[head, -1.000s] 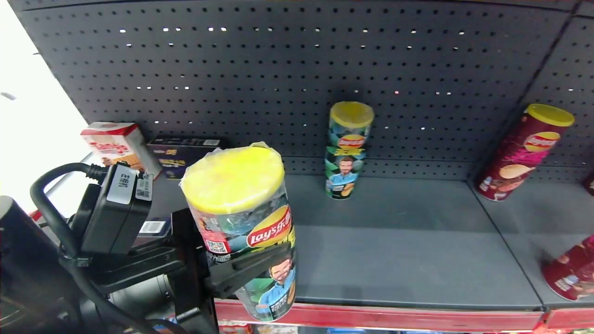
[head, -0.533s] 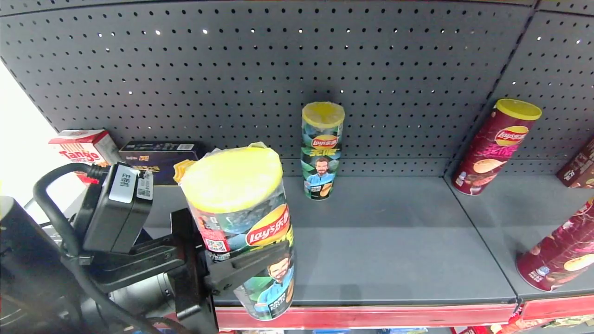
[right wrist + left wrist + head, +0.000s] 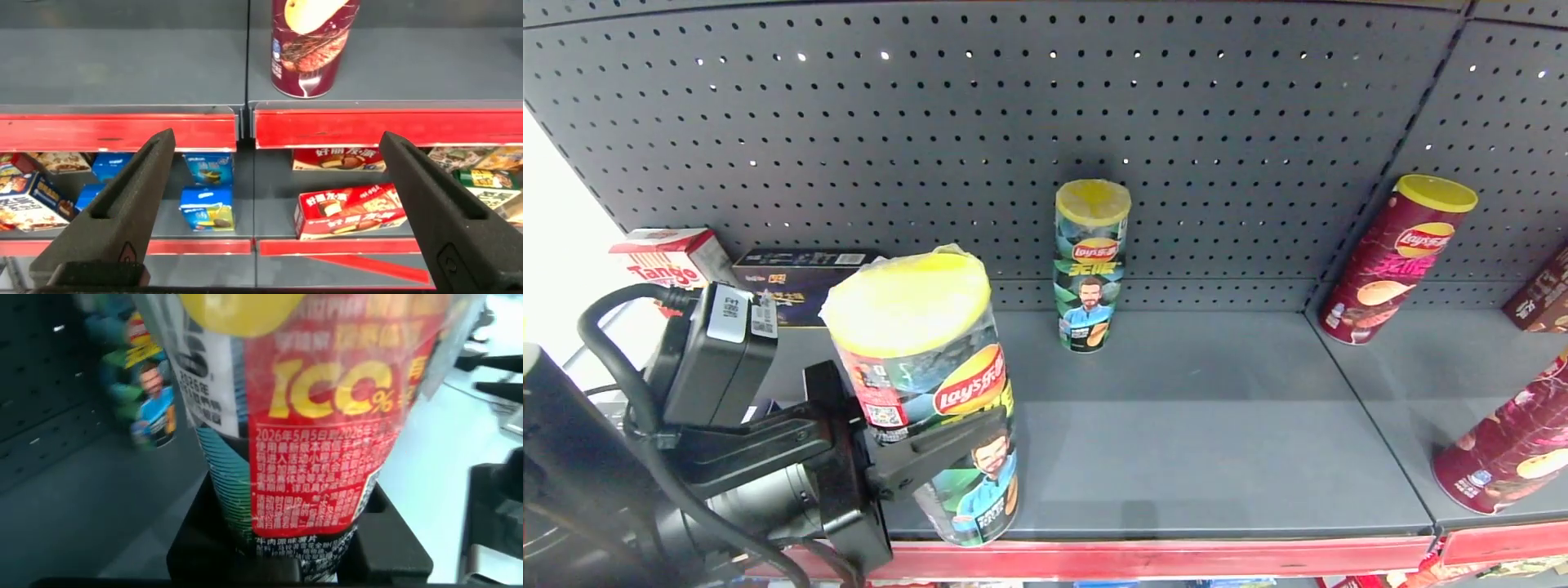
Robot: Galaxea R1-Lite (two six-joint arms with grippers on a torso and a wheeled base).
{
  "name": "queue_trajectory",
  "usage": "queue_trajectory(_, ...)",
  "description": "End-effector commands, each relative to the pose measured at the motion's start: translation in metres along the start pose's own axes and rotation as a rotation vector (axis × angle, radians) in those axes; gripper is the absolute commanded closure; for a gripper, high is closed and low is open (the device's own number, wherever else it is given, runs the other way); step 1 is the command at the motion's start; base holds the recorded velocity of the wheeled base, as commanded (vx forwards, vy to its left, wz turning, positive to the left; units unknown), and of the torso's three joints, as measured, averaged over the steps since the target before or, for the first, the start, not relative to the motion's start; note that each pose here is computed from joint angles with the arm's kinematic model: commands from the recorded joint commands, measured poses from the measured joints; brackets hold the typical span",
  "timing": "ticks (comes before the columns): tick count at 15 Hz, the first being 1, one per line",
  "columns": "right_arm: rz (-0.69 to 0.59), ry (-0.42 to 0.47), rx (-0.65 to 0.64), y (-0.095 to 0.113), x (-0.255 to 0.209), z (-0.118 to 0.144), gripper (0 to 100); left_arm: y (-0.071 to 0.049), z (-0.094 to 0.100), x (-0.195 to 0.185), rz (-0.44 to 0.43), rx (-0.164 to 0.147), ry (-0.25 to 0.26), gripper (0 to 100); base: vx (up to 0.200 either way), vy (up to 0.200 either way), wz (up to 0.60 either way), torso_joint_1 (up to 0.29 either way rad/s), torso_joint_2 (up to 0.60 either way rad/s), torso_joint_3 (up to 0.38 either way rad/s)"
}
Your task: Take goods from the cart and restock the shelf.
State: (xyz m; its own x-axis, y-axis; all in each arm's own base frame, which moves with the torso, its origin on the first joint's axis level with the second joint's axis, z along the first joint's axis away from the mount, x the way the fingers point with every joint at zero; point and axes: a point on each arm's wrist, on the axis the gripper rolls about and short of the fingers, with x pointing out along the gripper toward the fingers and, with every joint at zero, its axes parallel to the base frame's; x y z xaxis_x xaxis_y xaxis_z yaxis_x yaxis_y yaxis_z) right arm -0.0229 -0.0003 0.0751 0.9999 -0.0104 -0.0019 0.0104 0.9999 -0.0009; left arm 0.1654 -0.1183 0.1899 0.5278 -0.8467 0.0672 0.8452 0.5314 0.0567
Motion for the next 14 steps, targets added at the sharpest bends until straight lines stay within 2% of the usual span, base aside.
queue_trajectory(1, 0.0, 0.001, -0.001, 0.0, 0.0, 0.0, 0, 0.006, -0.002, -0.006, 0.036, 0.0, 0.008, 100, 0.0, 0.0, 0.0, 0.0, 0.0, 0.0)
queue_trajectory(4, 0.007, 0.009, -0.005, 0.0, 0.001, 0.001, 0, 0.012, 0.001, -0.007, 0.069, 0.013, -0.015, 100, 0.0, 0.0, 0.0, 0.0, 0.0, 0.0)
queue_trajectory(5, 0.013, -0.02, -0.011, 0.0, -0.002, 0.006, 0, 0.014, 0.001, -0.006, 0.077, 0.014, -0.014, 100, 0.0, 0.0, 0.0, 0.0, 0.0, 0.0)
queue_trajectory(6, 0.037, -0.077, 0.007, 0.0, -0.003, 0.072, 0, 0.016, -0.001, -0.006, 0.083, 0.009, -0.004, 100, 0.0, 0.0, 0.0, 0.0, 0.0, 0.0)
queue_trajectory(7, 0.06, -0.024, 0.029, 0.001, 0.012, 0.097, 0, 0.018, -0.003, -0.004, 0.084, 0.007, 0.001, 100, 0.0, 0.0, 0.0, 0.0, 0.0, 0.0)
queue_trajectory(8, 0.127, -0.019, 0.027, 0.001, 0.018, 0.107, 0, 0.018, -0.006, -0.004, 0.085, 0.001, 0.012, 100, 0.0, 0.0, 0.0, 0.0, 0.0, 0.0)
queue_trajectory(10, 0.308, 0.005, -0.021, 0.004, 0.024, 0.106, 0, 0.019, -0.006, -0.002, 0.087, 0.0, 0.015, 100, 0.0, 0.0, 0.0, 0.0, 0.0, 0.0)
queue_trajectory(11, 0.344, 0.008, -0.038, 0.004, 0.024, 0.106, 0, 0.019, -0.006, -0.002, 0.087, 0.001, 0.014, 100, 0.0, 0.0, 0.0, 0.0, 0.0, 0.0)
queue_trajectory(12, 0.47, 0.051, -0.051, 0.008, 0.032, 0.106, 0, 0.019, -0.006, -0.004, 0.09, 0.0, 0.015, 100, 0.0, 0.0, 0.0, 0.0, 0.0, 0.0)
queue_trajectory(14, 0.585, 0.09, -0.052, 0.013, 0.042, 0.112, 0, 0.023, -0.006, -0.007, 0.111, 0.002, 0.015, 100, 0.0, 0.0, 0.0, 0.0, 0.0, 0.0)
